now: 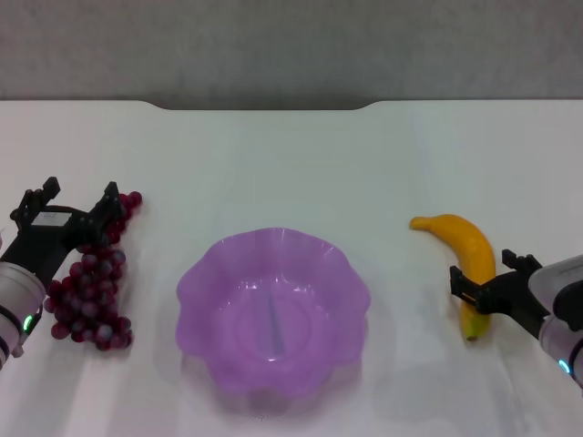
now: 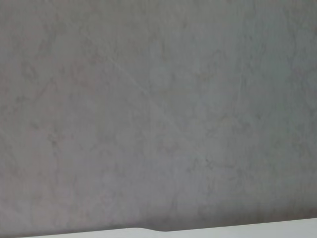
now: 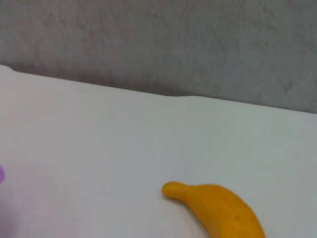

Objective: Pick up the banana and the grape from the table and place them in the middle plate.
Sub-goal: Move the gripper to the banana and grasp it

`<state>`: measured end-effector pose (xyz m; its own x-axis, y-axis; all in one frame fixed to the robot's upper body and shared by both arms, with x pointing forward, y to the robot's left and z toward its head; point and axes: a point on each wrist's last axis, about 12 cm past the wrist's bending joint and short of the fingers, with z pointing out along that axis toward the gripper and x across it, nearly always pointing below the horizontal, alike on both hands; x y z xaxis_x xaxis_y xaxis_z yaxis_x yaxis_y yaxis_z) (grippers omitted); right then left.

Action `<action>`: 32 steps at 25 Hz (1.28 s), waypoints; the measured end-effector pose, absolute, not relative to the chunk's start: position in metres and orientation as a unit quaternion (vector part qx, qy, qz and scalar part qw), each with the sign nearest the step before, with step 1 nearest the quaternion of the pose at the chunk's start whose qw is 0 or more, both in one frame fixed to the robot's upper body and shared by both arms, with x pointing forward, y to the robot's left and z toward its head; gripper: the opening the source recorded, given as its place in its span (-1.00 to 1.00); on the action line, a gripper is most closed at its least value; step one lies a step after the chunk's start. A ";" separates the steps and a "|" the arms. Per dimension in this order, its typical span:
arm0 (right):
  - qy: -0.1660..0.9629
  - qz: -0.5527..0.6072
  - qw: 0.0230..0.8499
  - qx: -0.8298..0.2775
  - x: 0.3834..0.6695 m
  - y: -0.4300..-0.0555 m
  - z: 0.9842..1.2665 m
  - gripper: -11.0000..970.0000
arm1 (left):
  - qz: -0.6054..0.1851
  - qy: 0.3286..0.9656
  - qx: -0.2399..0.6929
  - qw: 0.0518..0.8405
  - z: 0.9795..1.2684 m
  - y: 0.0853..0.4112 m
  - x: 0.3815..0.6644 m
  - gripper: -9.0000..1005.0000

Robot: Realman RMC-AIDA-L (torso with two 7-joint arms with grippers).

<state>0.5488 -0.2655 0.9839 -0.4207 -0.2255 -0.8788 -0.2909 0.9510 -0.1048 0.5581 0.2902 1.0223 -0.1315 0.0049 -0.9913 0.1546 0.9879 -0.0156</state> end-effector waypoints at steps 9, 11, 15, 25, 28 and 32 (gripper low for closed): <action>0.849 0.031 0.503 -0.158 0.543 -0.266 0.979 0.85 | -0.057 0.750 0.053 0.657 1.022 0.290 0.558 0.78; 0.852 0.030 0.498 -0.158 0.542 -0.266 0.977 0.84 | -0.057 0.750 0.053 0.657 1.022 0.290 0.558 0.78; 0.855 0.029 0.493 -0.156 0.541 -0.267 0.976 0.84 | -0.056 0.751 0.053 0.656 1.022 0.291 0.558 0.78; 0.856 0.027 0.493 -0.149 0.541 -0.269 0.976 0.66 | -0.055 0.752 0.053 0.655 1.021 0.291 0.558 0.78; 0.858 0.026 0.491 -0.147 0.541 -0.270 0.976 0.59 | -0.055 0.752 0.053 0.655 1.021 0.291 0.558 0.78; 0.862 0.025 0.485 -0.144 0.543 -0.271 0.975 0.43 | -0.055 0.751 0.053 0.655 1.021 0.291 0.558 0.79</action>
